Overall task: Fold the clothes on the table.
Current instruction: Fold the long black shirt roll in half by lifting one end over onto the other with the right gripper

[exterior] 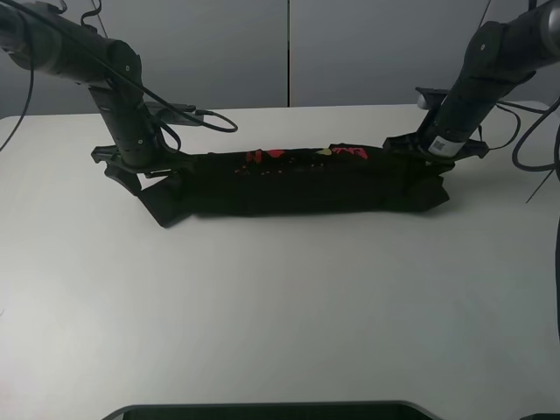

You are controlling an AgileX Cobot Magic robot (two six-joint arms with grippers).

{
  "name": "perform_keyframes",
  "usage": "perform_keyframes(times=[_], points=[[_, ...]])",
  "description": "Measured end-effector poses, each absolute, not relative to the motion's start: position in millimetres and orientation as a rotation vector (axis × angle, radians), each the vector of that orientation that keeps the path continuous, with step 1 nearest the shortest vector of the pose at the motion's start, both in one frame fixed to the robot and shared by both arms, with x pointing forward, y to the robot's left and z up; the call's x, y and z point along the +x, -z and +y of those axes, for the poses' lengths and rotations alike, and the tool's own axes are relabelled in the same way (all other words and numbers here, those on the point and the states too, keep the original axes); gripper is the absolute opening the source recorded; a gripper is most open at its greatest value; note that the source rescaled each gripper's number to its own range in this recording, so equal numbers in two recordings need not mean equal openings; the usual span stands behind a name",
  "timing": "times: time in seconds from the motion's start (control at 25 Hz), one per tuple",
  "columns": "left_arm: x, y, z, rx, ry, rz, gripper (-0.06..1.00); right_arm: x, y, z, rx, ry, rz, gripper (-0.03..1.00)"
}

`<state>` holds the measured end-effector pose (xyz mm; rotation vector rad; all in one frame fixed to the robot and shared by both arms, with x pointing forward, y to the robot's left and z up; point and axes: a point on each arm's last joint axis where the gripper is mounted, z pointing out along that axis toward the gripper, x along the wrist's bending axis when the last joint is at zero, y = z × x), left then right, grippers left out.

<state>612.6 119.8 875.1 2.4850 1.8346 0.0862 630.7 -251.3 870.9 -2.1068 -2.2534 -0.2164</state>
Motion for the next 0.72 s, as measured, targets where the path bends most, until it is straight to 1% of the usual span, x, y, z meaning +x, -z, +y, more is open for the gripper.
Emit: perform_keyframes(times=[0.2,0.56,0.72], points=[[613,-875,120,2.485,-0.086,1.835,0.99,624,-885,-247,-2.042,0.239,-2.225,0.14],[612,-875,119,2.485,-0.065,1.831,0.99,625,-955,-235,-1.953,0.451,-2.213,0.14],[611,-874,118,2.482,-0.047,1.828,0.99,626,-976,-222,-1.836,0.575,-2.141,0.14]])
